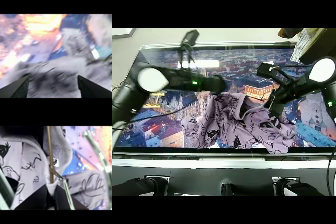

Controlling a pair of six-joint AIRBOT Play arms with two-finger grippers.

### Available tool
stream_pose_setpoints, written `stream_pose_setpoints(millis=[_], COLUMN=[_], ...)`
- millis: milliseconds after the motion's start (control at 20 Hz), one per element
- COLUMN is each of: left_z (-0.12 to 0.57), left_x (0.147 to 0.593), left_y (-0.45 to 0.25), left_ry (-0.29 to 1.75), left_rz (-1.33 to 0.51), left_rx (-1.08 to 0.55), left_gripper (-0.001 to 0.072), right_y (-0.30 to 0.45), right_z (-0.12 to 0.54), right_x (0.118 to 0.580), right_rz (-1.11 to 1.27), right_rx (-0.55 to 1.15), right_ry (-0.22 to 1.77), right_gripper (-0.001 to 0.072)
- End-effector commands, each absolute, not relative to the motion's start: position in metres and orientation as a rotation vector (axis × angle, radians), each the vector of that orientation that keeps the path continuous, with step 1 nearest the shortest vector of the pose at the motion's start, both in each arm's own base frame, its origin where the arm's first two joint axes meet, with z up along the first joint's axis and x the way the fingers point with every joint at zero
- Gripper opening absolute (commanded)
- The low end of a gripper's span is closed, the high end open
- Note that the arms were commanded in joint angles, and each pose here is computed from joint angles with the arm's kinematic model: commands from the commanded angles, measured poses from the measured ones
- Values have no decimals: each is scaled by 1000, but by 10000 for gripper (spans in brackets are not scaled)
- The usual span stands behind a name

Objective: Fold the clothes and pants, and hang the long-sleeved shirts on hangers.

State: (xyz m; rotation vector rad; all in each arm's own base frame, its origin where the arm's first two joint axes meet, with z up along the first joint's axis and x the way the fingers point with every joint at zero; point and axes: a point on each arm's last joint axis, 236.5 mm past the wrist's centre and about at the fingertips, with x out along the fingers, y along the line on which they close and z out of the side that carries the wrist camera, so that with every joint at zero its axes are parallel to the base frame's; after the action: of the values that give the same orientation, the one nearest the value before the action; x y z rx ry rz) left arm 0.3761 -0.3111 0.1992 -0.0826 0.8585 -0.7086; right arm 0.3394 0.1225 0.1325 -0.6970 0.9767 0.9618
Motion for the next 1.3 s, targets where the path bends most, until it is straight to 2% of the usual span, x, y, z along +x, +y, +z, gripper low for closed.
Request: stream_pose_setpoints(millis=[0, 150, 300, 450, 600, 950, 1000, 1050, 1100, 1250], left_z=[175, 146, 121, 117, 111, 83, 81, 79, 78, 81], left_x=[350, 333, 337, 357, 372, 363, 362, 362, 362, 363], left_y=[-254, -250, -251, -261, -267, -294, -296, -297, -297, -297], left_ry=[951, 979, 950, 810, 763, 780, 785, 789, 790, 778], left_rz=[-847, -979, -1023, -1048, -1042, -1172, -1177, -1180, -1180, -1177], left_rx=[308, 514, 589, 680, 702, 685, 685, 687, 686, 690], left_gripper=[675, 674, 674, 675, 675, 670, 621, 353, 23, 21], right_y=[128, 128, 131, 135, 140, 142, 142, 142, 142, 141], right_z=[138, 139, 138, 138, 139, 140, 140, 140, 140, 140], right_x=[349, 352, 348, 340, 336, 335, 335, 335, 335, 335], right_rz=[1037, 1087, 1113, 1154, 1185, 1188, 1188, 1188, 1188, 1186], right_rx=[-838, -940, -932, -927, -914, -909, -909, -909, -909, -911], right_ry=[849, 782, 783, 783, 773, 769, 769, 769, 769, 770], right_gripper=[31, 33, 33, 33, 33, 32, 32, 32, 32, 34])
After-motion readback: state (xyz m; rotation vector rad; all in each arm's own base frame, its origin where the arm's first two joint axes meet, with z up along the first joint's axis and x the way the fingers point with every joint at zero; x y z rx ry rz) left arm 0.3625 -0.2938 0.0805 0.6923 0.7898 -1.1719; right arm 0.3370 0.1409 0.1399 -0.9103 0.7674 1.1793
